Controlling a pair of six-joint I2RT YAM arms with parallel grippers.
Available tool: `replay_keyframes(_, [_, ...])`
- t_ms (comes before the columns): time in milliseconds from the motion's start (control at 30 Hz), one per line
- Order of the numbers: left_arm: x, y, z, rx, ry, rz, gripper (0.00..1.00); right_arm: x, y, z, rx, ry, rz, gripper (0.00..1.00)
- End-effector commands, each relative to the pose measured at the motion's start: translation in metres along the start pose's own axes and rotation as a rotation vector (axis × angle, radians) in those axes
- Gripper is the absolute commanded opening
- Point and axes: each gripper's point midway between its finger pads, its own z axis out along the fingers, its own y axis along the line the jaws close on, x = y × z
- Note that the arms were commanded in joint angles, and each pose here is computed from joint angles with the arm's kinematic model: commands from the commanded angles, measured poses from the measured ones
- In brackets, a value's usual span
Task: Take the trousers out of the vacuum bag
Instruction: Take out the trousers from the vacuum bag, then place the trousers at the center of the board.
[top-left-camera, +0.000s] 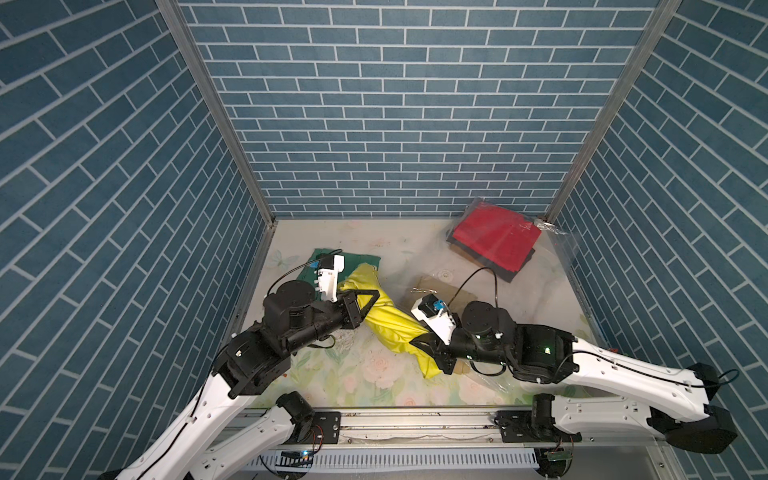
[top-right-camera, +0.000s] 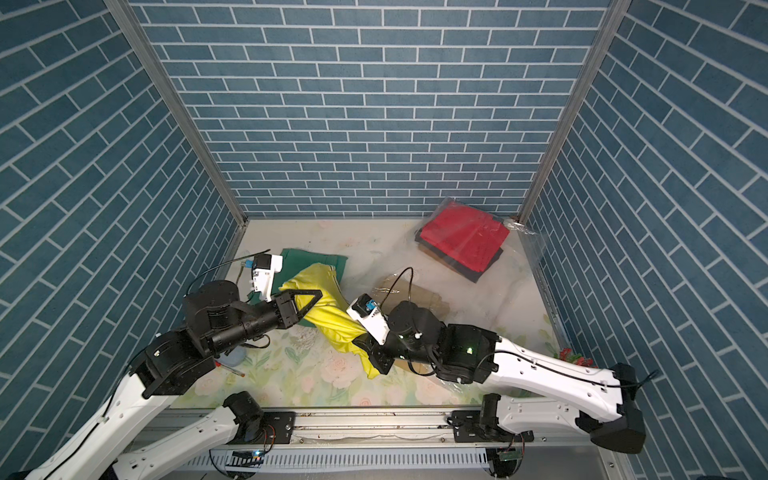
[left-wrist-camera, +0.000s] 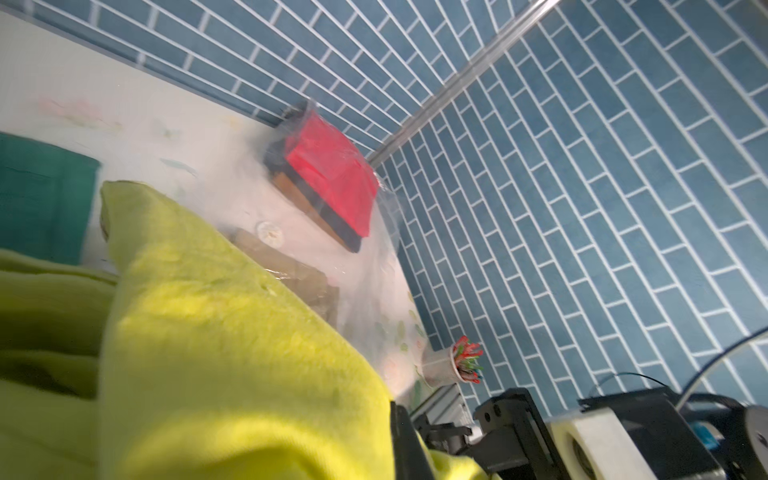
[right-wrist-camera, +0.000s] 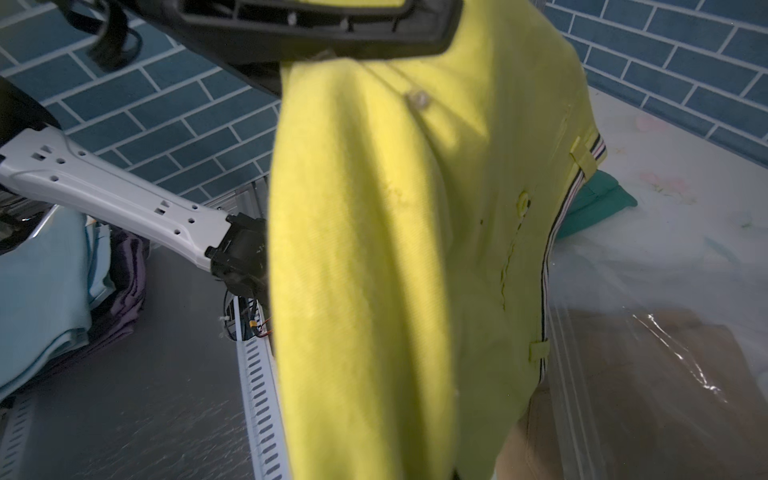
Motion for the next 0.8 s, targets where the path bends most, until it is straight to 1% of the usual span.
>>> replay_keyframes(0, [-0.046, 0.0, -0.023, -0.095, -0.184, 0.08, 0.0, -0.052, -0.002, 0.0, 0.024, -0.154, -0.046, 0.0])
replay_keyframes(200, [-0.07, 0.001, -0.026, -0.178, -0.258, 0.159, 0.0, -0.073, -0.036, 0.025, 0.145, -0.175, -0.055, 0.0])
replay_keyframes(300, [-0.077, -0.001, -0.016, -0.191, -0.272, 0.231, 0.0, -0.087, -0.054, 0.032, 0.199, -0.186, -0.067, 0.0])
replay_keyframes(433, [-0.09, 0.007, 0.005, -0.262, -0.263, 0.291, 0.0, -0.106, -0.075, 0.044, 0.266, -0.186, -0.097, 0.0])
replay_keyframes(533, [-0.103, 0.021, 0.021, -0.287, -0.267, 0.301, 0.0, -0.119, -0.09, 0.053, 0.324, -0.181, -0.121, 0.0])
replay_keyframes(767, [-0.145, 0.063, 0.042, -0.242, -0.287, 0.256, 0.0, -0.147, -0.123, 0.073, 0.444, -0.169, -0.176, 0.0])
